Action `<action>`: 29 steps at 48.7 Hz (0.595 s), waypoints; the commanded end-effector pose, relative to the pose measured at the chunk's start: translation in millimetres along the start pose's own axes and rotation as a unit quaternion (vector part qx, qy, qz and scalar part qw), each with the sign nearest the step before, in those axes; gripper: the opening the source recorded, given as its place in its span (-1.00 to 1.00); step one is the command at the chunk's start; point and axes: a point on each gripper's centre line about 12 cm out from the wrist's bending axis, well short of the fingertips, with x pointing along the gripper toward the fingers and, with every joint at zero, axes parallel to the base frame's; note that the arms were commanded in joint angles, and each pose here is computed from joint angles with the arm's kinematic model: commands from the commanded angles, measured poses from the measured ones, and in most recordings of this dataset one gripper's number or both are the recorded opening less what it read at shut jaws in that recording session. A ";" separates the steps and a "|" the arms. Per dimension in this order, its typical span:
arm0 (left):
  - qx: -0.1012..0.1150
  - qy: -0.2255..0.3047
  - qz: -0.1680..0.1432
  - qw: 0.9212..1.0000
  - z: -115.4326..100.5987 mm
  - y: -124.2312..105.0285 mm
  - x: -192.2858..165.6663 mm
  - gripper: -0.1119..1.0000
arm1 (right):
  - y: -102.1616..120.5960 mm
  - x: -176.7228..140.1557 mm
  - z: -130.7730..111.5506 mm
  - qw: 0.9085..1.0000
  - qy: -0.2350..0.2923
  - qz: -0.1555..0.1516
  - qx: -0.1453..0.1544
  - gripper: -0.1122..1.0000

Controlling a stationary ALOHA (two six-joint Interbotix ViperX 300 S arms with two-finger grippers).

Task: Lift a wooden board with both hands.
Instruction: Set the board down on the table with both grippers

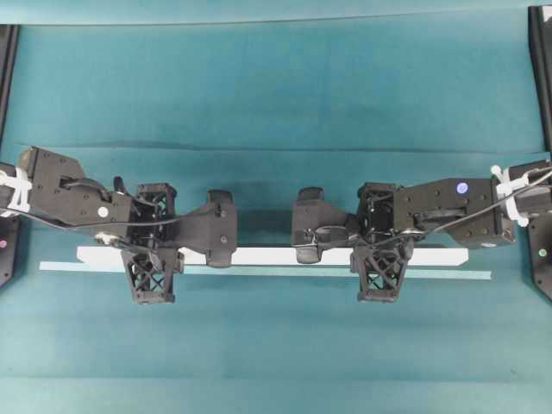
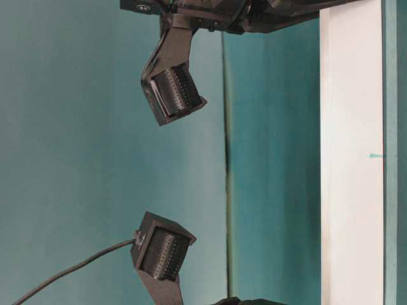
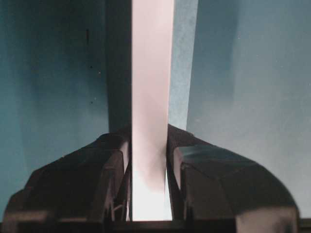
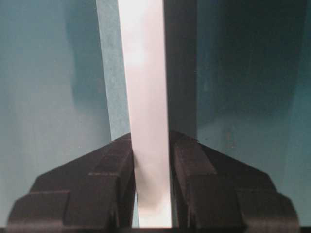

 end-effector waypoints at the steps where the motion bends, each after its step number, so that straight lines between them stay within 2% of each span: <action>1: 0.005 -0.021 -0.002 1.000 6.7 -0.4 -1.9 -0.46 | 4.3 5.8 0.5 1.000 0.000 0.002 -0.005 -0.40; 15: 0.010 -0.024 -0.002 1.000 3.4 -0.9 -0.1 -0.46 | 4.3 6.3 2.1 1.000 -0.010 0.003 0.004 -0.40; 29: 0.001 -0.021 -0.002 1.000 -2.1 1.2 -0.2 -0.47 | 4.4 5.8 3.2 1.000 -0.012 0.003 0.007 -0.39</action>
